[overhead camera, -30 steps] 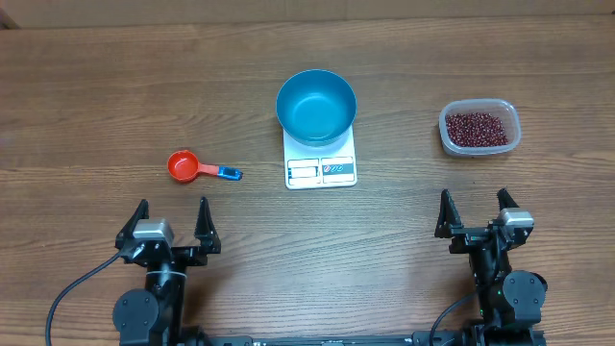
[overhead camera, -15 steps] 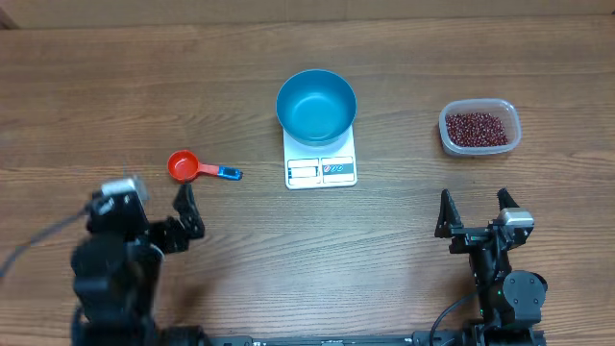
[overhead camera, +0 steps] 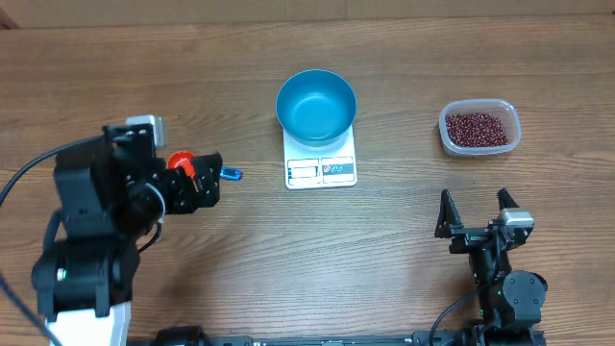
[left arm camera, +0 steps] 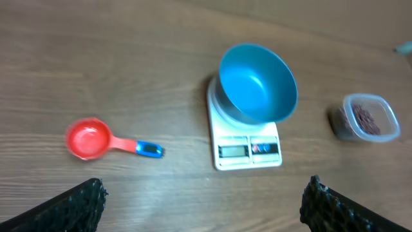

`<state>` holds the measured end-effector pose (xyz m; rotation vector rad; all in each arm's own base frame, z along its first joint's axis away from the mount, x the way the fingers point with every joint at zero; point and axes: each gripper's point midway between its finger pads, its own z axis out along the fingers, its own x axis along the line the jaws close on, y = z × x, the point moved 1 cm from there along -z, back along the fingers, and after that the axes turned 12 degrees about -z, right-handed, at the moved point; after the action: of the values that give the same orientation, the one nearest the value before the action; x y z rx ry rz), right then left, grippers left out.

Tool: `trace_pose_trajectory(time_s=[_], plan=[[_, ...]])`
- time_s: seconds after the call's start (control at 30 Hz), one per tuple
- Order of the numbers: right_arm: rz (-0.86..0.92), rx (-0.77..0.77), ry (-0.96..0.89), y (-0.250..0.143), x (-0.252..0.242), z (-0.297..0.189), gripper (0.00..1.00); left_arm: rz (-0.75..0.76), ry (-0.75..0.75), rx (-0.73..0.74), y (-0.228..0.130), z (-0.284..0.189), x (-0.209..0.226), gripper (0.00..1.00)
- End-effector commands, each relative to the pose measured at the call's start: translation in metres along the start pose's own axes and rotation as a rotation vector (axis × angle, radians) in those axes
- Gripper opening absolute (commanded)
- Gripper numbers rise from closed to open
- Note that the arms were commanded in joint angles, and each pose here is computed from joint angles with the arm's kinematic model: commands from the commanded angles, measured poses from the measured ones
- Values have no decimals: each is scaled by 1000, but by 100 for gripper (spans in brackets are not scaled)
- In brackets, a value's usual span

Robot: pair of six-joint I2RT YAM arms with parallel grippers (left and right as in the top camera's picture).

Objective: Scoop item into bowl and weigh 150g on scale
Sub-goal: 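Reach the left gripper to the red scoop and grasp its cup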

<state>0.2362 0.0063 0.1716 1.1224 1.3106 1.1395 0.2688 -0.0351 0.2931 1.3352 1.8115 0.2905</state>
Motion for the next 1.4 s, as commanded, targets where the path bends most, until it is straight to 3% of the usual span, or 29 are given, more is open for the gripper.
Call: trace_pose_trajectory(time_s=[0.0, 0.1, 0.3, 0.53, 0.67, 0.9, 1.1, 1.37], plan=[[2, 1, -13, -3, -2, 0, 100, -5, -1, 51, 2, 15, 2, 100], [2, 1, -14, -3, -2, 0, 100, -90, 134, 96, -3, 32, 28, 100], [2, 1, -13, -3, -2, 0, 100, -448, 481, 62, -8, 49, 89, 100], [2, 1, -13, -3, -2, 0, 100, -645, 630, 62, -18, 71, 116, 99], [2, 1, -13, -3, -2, 0, 100, -751, 740, 53, -26, 87, 136, 91], [2, 1, -13, -3, -2, 0, 100, -791, 866, 75, -39, 116, 164, 86], [2, 1, -13, -3, -2, 0, 100, -781, 901, 80, -44, 152, 184, 66], [2, 1, -13, -3, -2, 0, 100, -832, 995, 57, -60, 181, 211, 53]])
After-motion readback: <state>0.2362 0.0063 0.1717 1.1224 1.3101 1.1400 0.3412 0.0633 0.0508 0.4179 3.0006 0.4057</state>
